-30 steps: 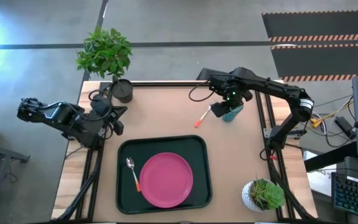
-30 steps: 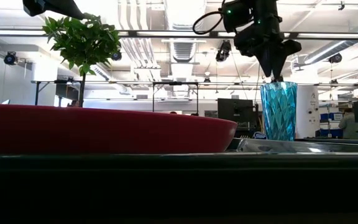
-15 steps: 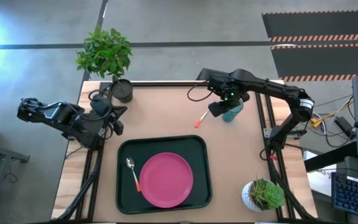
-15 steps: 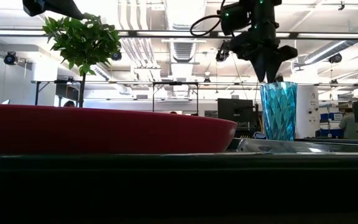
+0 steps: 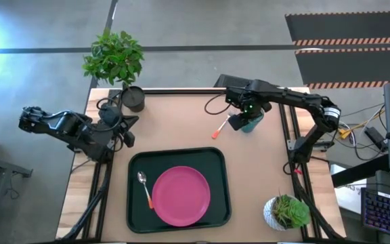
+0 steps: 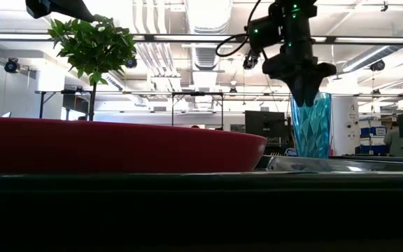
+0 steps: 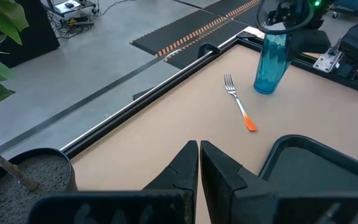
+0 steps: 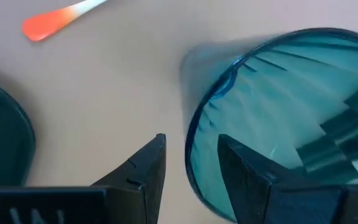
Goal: Pick and place plate/cup/fork/spoon on tray
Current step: Put the blue cup into the black tray
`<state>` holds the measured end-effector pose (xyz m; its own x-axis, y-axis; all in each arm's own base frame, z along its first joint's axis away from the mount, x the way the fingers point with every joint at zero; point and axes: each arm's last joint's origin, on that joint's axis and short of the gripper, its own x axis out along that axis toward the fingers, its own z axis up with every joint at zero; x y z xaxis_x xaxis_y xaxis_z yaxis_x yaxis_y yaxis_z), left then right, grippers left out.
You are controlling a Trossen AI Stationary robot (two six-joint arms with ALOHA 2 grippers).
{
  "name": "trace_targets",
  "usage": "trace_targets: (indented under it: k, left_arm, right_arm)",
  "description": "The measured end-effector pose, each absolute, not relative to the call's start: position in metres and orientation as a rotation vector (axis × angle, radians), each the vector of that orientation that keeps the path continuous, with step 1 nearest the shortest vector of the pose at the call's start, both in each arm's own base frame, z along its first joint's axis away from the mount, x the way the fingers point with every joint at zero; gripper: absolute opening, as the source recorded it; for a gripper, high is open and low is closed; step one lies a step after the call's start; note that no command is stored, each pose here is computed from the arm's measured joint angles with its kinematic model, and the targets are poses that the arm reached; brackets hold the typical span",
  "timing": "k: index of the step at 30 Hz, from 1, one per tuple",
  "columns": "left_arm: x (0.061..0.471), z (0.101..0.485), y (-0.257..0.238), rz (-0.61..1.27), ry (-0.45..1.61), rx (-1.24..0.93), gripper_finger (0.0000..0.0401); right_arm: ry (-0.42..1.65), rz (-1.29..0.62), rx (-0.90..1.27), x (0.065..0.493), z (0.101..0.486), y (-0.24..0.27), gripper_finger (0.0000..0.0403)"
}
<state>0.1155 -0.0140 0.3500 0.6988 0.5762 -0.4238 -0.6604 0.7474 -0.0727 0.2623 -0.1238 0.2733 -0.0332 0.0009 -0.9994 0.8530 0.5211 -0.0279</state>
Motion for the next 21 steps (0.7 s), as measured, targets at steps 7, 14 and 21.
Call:
trace_targets:
  k: [7, 14, 21]
  left_arm:
    - [0.116, 0.350, -0.014, 0.696, 0.391, -0.231, 0.0000]
    - [0.116, 0.350, -0.014, 0.697, 0.391, -0.231, 0.0000]
    - [0.116, 0.350, -0.014, 0.696, 0.391, -0.231, 0.0000]
  right_arm:
    - [1.467, -0.848, 0.752, 0.260, 0.267, -0.124, 0.0071]
    - [1.456, -0.835, 0.740, 0.261, 0.265, -0.122, 0.0009]
    - [1.345, -0.761, 0.691, 0.281, 0.297, -0.099, 0.0008]
